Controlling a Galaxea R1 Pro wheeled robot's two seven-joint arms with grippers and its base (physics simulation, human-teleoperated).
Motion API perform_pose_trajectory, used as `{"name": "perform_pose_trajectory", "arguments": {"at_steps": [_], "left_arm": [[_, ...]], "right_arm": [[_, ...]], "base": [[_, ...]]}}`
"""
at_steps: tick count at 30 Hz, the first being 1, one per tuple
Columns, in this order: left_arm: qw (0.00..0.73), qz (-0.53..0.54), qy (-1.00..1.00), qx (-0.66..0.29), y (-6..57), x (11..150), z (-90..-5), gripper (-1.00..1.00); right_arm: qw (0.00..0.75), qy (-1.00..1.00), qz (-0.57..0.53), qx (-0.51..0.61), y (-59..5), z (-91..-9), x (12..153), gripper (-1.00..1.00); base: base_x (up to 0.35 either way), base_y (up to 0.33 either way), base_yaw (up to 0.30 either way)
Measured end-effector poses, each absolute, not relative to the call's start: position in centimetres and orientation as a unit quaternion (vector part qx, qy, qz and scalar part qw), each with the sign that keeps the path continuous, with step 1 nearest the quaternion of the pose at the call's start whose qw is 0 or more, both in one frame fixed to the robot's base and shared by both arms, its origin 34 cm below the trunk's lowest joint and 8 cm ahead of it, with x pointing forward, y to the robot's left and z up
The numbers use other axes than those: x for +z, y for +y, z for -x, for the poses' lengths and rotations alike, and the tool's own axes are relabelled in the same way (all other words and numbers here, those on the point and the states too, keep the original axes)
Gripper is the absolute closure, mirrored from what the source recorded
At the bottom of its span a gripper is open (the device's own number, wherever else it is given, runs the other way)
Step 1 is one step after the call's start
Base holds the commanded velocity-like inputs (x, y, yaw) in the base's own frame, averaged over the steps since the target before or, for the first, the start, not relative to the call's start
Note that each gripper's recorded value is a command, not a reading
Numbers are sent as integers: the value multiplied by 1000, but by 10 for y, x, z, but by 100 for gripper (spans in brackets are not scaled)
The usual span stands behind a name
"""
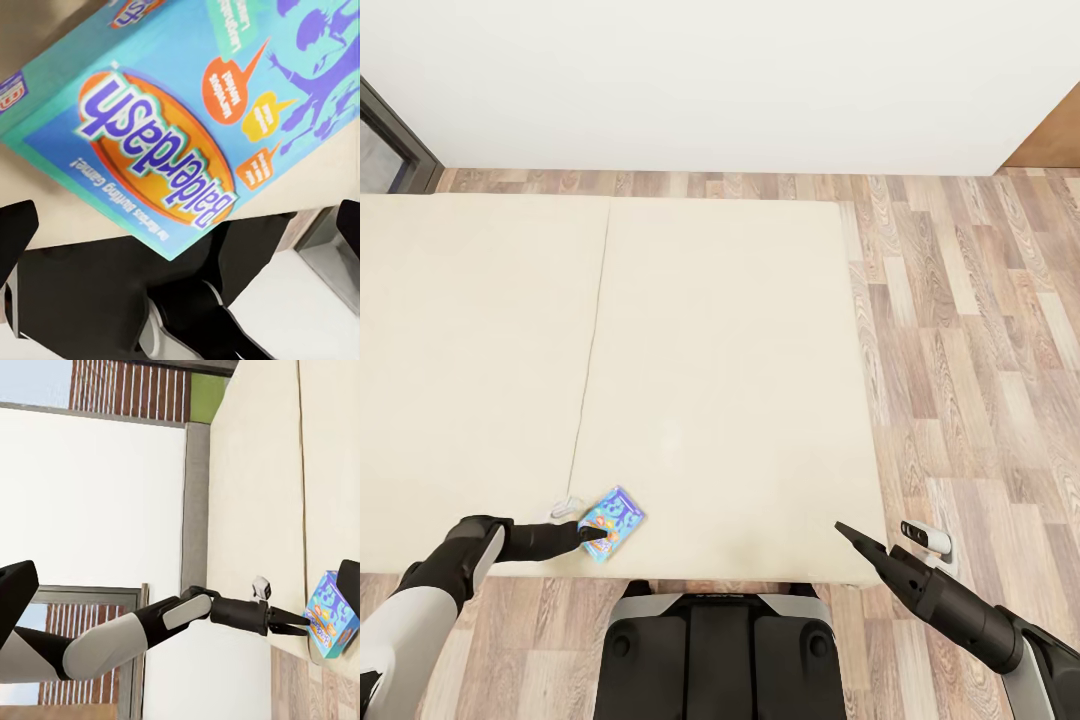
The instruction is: Put all the toys in the child's room - the three board games (two on the bed and one on the table), the two jigsaw puzzles on the table, and the tennis ball on the table - inside the toy box on the table in the child's room.
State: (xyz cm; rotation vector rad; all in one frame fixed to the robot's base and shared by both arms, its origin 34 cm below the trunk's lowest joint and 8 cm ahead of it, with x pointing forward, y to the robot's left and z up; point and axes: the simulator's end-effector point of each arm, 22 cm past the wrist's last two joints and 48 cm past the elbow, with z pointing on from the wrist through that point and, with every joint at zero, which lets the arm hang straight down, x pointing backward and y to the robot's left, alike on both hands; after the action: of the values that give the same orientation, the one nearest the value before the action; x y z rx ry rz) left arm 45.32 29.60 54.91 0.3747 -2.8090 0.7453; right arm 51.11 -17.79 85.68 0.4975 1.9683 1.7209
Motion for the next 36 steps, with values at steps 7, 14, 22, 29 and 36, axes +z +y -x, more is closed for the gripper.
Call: {"name": "perform_pose_trajectory", "arguments": {"at_steps": [7,14,22,29,36], "left_arm": [[103,-127,-953,255,296,550,-455,-100],[87,-119,-956,254,299,553,-469,-100],[73,-112,-956,260,296,557,-482,-100],[71,-112,-956,261,296,557,-485,-100],[71,-112,-957,259,296,557,-484,-100]], "right_arm": [[238,718,-181,628,-178,-511,857,-100],[238,718,-181,628,-178,-511,857,-100],[238,719,-182,628,-178,-511,857,-100],[238,719,-182,628,-178,-511,857,-100],[238,718,-182,628,-178,-511,857,-100]], "base": [[0,0,0],[0,0,0],[0,0,0],[0,0,0],[0,0,0]]}}
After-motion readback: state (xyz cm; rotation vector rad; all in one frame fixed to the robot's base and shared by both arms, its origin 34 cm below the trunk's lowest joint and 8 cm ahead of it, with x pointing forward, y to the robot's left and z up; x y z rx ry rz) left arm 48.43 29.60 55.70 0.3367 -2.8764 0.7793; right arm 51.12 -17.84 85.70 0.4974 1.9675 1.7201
